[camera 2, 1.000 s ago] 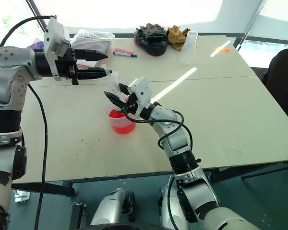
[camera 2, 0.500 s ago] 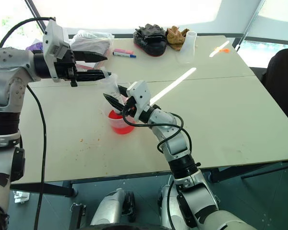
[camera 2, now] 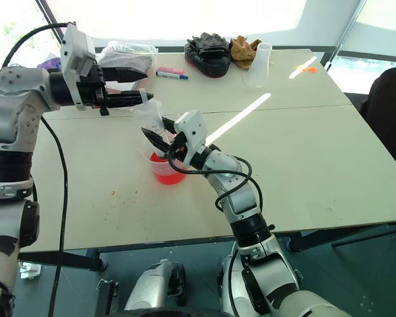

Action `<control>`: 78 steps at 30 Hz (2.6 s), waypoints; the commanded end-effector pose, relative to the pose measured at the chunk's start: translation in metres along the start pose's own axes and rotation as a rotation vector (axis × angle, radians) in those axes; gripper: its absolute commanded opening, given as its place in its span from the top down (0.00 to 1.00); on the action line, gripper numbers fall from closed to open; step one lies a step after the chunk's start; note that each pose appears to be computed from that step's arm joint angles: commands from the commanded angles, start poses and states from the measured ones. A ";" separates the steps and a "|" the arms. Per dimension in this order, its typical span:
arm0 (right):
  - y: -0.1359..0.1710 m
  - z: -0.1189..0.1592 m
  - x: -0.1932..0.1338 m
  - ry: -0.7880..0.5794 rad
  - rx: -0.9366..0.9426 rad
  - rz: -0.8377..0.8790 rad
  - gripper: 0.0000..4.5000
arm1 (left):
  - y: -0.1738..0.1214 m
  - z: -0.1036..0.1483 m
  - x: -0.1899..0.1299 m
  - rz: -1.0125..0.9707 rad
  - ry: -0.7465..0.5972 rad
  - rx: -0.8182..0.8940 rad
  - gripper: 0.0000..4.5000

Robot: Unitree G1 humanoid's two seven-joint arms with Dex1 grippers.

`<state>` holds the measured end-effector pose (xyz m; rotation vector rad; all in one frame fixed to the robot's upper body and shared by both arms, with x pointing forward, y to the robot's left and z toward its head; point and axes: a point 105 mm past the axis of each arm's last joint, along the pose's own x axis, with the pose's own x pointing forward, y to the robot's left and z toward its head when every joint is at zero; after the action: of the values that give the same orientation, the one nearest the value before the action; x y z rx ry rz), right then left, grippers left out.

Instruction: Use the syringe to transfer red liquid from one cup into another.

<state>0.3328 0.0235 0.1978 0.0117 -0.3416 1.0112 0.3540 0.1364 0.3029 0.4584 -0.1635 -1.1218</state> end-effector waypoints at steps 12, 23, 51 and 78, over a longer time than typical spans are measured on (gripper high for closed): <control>0.028 0.004 0.010 -0.008 -0.015 0.123 0.67 | 0.022 0.056 -0.013 0.116 -0.164 0.089 0.43; 0.028 0.003 0.011 -0.005 -0.010 0.121 0.67 | 0.025 0.061 -0.014 0.124 -0.178 0.086 0.43; 0.007 0.021 0.014 -0.058 0.038 0.038 0.67 | 0.004 0.033 -0.034 0.033 -0.022 0.019 0.43; -0.017 0.060 0.004 -0.119 -0.005 -0.056 0.67 | -0.011 0.021 -0.081 0.181 0.001 -0.221 0.43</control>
<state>0.3413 0.0089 0.2360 0.0748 -0.3671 0.9423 0.3087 0.1977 0.3094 0.2199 -0.0016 -0.9616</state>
